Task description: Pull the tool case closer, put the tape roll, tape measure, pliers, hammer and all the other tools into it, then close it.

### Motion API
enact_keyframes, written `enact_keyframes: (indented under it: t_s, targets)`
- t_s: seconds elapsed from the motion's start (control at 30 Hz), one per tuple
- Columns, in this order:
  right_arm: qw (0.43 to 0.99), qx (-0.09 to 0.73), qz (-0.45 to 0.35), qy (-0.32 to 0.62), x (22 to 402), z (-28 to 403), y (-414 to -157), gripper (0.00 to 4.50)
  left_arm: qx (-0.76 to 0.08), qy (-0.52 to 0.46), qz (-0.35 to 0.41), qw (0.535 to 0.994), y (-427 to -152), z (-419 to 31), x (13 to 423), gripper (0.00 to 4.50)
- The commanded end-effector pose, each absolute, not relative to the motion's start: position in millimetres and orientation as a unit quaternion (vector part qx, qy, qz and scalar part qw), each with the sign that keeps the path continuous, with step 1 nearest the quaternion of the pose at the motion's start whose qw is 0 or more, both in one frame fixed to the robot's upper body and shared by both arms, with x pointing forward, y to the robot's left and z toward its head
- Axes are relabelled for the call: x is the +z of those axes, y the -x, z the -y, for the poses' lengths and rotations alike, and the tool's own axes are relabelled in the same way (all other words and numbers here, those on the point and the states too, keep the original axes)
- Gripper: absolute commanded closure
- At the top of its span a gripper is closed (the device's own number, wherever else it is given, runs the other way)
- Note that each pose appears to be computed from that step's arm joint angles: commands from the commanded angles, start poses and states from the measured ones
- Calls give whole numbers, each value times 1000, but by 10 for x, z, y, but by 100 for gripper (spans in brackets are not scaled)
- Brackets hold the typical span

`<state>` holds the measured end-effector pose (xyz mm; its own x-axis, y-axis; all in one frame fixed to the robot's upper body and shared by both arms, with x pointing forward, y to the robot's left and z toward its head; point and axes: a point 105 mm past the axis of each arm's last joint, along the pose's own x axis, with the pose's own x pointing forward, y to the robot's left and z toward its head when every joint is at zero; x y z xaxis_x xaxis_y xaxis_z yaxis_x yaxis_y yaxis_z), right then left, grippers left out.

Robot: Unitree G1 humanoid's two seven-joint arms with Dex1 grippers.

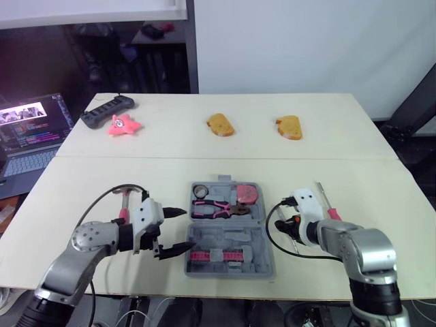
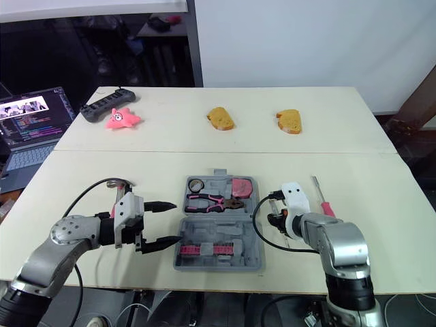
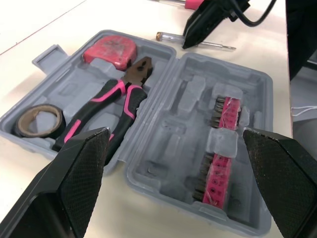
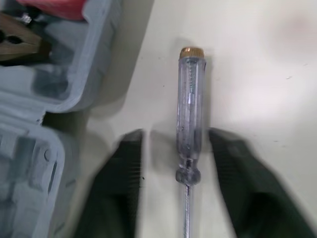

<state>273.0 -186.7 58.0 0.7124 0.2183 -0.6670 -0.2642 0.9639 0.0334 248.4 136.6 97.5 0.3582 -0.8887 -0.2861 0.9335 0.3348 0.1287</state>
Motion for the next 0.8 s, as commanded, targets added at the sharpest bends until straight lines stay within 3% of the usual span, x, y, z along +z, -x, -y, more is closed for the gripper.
enact_keyframes:
  t_s: [0.03,0.27,0.73,0.8]
  targets:
    - [951,153,-263,58,853,1794,-2651,80,-562,-142,-67,812,-2497,-1394,1067,0]
    - [970,125,-201,56,731,1784,-2523,80,-567,-144,-68,808,-2518,-1398,1084,0]
    - [966,96,-237,40,296,1803,-2605,80,-567,-155,-65,806,-2585,-1434,1140,0]
    - [963,102,-247,41,244,1779,-2583,137,-567,-155,-65,806,-2580,-1442,1139,0]
